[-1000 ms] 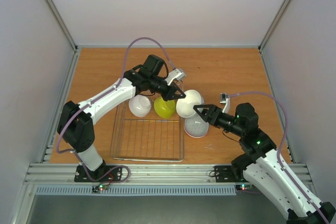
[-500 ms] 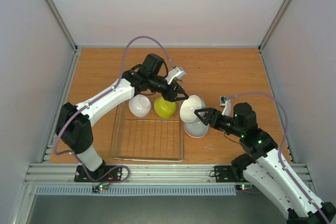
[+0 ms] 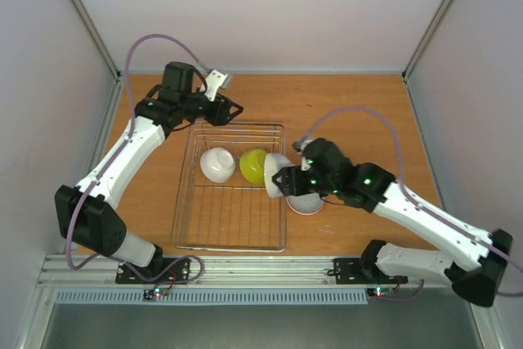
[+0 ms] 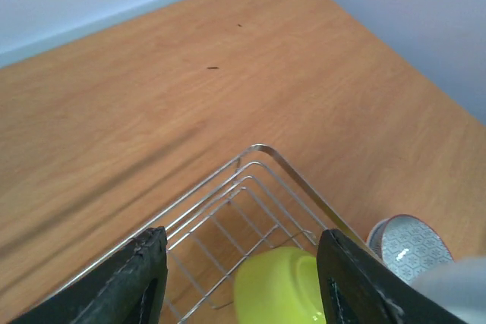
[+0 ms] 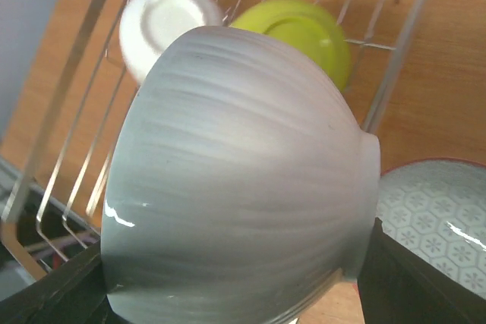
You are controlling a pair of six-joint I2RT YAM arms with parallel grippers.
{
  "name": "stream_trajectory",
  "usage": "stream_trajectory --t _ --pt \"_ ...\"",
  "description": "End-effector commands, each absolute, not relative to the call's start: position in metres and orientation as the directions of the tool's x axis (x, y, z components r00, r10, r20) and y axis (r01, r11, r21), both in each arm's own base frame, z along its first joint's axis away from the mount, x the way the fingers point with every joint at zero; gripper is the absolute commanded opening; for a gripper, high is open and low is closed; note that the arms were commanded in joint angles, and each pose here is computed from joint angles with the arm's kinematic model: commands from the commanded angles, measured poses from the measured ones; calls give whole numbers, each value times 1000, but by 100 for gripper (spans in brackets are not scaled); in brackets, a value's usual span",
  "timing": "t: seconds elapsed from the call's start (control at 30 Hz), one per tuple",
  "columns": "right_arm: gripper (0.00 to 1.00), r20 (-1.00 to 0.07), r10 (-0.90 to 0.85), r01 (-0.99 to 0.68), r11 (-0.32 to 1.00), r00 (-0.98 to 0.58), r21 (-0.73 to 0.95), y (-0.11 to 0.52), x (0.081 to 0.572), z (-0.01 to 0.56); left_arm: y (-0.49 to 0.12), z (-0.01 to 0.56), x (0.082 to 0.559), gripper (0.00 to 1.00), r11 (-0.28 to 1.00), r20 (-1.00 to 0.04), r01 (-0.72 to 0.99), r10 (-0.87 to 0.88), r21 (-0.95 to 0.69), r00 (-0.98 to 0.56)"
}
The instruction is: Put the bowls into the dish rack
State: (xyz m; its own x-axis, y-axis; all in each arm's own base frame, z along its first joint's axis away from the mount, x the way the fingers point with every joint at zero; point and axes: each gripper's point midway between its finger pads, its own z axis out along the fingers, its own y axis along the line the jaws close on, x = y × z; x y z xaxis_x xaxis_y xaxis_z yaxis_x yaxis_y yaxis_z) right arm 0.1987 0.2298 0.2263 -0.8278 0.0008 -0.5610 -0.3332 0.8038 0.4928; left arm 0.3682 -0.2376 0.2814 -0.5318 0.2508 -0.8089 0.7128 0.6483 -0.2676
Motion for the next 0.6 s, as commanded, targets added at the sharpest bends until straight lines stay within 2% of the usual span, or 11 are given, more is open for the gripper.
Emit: stream_trajectory --t 0.0,0.13,0.3,0.57 --pt "1 -655 -223 -366 926 -722 88 233 212 222 -215 291 361 55 669 -831 710 253 -219 -495" --pt "1 -641 -358 -345 926 -679 -153 246 219 216 -199 288 354 56 687 -842 702 256 -187 -475" --pt "1 -590 -491 -326 870 -641 -370 262 217 206 -185 291 352 56 706 -855 684 230 -181 -464" --pt "1 -517 -606 -315 778 -605 -544 277 191 202 -182 291 353 56 709 -855 675 205 -206 -476"
